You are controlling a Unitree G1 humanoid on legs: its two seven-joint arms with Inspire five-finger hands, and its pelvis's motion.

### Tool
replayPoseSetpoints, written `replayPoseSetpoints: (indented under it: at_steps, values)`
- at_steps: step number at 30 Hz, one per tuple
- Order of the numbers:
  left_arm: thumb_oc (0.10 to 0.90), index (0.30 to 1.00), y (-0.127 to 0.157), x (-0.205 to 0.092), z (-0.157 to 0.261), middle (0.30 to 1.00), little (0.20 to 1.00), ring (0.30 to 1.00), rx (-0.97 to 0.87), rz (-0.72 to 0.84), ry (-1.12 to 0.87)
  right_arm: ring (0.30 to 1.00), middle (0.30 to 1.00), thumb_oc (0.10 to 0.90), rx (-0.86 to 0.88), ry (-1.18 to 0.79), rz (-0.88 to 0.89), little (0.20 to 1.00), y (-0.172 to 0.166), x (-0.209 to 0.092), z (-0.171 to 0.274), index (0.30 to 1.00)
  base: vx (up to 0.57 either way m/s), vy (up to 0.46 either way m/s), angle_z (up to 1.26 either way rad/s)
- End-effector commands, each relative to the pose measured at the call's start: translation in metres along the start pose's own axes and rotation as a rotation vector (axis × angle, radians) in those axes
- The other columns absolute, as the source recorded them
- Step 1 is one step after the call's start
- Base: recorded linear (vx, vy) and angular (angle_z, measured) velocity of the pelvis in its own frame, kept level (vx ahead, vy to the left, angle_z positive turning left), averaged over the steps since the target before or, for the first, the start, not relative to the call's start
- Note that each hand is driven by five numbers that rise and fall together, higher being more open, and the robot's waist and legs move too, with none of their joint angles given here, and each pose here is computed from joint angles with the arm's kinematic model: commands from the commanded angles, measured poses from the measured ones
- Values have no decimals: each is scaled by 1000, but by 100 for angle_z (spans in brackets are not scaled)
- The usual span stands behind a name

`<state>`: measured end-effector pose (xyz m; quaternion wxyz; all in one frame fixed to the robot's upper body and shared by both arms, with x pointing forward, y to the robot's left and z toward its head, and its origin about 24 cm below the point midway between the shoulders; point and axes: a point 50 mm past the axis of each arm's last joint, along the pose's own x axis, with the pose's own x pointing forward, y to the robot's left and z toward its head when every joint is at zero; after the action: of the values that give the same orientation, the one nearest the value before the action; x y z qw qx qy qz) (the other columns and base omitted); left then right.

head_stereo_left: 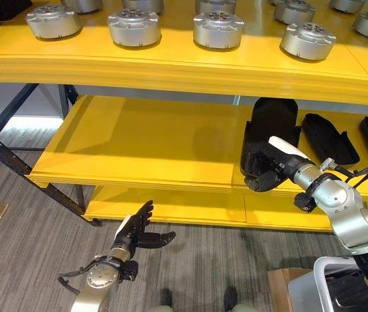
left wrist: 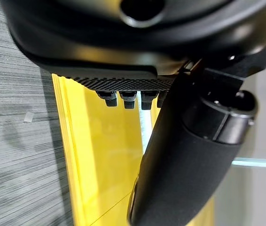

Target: Move parts from the plastic box to the shelf.

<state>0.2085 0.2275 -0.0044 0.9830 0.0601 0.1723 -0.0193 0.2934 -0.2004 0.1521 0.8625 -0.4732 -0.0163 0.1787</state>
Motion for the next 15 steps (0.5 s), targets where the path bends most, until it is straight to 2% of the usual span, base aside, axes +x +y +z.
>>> replayPoseSetpoints:
  at_steps: [1, 15]
  values:
    - [900, 1000, 25, 2, 67, 1000, 1000, 1000, 23, 72, -333, 300, 300, 400, -62, -251, -130, 300, -28, -7, 43, 300, 23, -1, 10]
    - [900, 1000, 24, 0, 65, 1000, 1000, 1000, 5, 60, -325, 300, 300, 400, -69, -255, -101, 300, -27, -6, 46, 300, 38, 26, 3]
